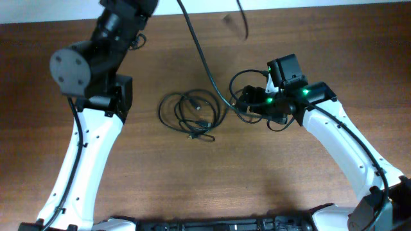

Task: Untangle cables

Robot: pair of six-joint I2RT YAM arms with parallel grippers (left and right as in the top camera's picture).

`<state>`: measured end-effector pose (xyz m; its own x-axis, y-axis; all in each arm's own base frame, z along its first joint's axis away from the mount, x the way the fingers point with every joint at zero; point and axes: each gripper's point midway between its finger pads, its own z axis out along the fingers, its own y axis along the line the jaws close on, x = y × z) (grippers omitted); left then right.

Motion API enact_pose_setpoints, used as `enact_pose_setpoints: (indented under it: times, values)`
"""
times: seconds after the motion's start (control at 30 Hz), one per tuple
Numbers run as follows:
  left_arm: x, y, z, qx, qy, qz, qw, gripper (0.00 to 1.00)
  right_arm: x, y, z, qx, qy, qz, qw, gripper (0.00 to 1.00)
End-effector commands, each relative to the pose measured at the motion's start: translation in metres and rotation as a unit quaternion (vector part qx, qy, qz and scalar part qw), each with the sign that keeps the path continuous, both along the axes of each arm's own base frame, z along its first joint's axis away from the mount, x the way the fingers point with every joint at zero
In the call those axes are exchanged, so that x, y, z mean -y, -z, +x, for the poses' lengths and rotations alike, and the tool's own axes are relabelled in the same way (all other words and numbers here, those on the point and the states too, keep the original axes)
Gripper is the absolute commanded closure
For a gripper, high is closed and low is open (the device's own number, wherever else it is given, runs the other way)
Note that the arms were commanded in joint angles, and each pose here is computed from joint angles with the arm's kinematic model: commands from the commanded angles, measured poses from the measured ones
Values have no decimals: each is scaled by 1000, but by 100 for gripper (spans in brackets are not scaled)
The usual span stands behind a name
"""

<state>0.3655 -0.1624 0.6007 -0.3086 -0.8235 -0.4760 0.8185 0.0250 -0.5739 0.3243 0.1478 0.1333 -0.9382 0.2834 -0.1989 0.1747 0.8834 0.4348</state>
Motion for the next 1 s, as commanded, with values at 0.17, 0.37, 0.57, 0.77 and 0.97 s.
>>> enact_pose_setpoints:
  times: [0.17, 0.37, 0.57, 0.77, 0.97]
  values:
    - [-28, 41, 59, -58, -219, 118, 967, 100, 14, -3, -3, -9, 20, -13, 1000, 2]
    - [-100, 98, 110, -111, -410, 250, 870, 100, 78, -77, -15, 84, 69, -13, 994, 2]
    - [-115, 131, 151, -121, -425, 250, 861, 100, 91, -158, -61, 224, 85, 3, 971, 1]
    - [-116, 188, 191, -162, -414, 265, 855, 100, 91, -164, -86, 230, 84, 5, 970, 2]
    - [-227, 252, 212, -262, -478, 278, 791, 100, 91, -134, -80, 157, 83, -4, 984, 2]
